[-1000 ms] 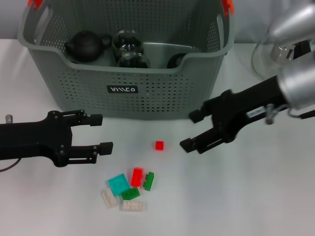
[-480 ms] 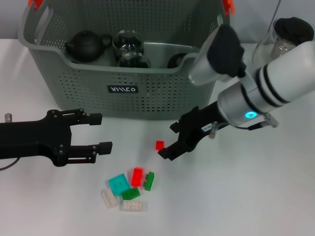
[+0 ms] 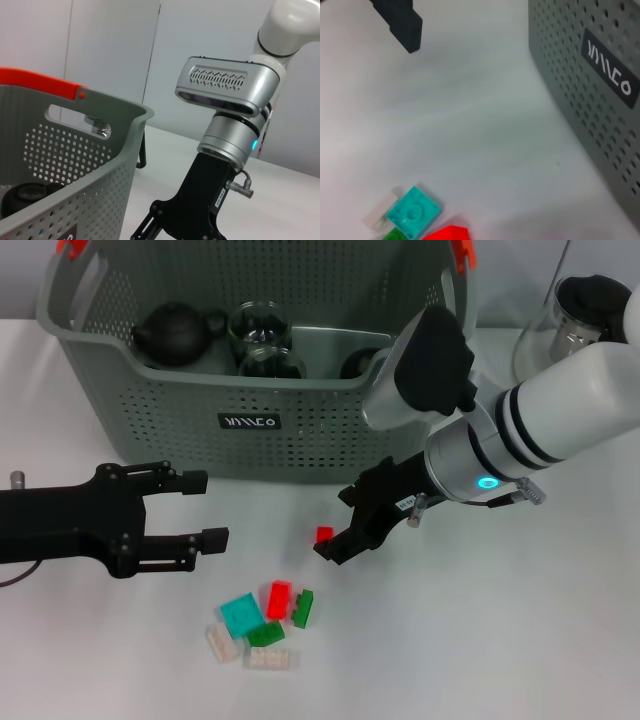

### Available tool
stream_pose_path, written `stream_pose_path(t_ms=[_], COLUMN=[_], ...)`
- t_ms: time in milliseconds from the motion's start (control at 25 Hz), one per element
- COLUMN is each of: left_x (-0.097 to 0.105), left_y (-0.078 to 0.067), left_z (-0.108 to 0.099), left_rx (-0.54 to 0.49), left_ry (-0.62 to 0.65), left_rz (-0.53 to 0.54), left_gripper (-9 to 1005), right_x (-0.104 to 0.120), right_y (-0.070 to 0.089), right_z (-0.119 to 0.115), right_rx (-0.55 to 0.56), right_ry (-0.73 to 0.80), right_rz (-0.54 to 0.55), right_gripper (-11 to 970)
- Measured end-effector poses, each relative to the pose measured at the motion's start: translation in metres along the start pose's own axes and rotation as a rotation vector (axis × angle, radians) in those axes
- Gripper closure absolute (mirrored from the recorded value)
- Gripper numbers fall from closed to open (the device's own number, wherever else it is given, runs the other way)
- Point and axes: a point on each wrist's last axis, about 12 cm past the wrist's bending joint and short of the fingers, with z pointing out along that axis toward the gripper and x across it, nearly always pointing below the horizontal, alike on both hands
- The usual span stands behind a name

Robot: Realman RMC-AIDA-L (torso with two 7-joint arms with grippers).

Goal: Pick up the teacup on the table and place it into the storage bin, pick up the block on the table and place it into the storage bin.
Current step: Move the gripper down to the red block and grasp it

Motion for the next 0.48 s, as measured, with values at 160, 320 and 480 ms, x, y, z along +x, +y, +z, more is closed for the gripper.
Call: stream_pose_path(t_ms=[160,320,480], left_x=[-0.0002,0.0000,0.0000], left_y=[0.0004,0.0006,0.0007], left_z=[0.0006,0.0004,0.0002], left_rx=[-0.001,-0.003,-0.005], left_ry=[0.000,0.000,-0.001], left_rz=[0.000,0.000,0.000], left_gripper=[214,214,215], right_x=[0.0008,0.0014,0.0018], right_y=[0.0016,0.0021,0.0030], right_z=[0.0042,0.0075,0.0107], right_rx=[0.011,0.017,0.023], right_ry=[0.010,0.020,0.019], right_rz=[-0.015,-0.019,-0.022], right_gripper=[97,98,98])
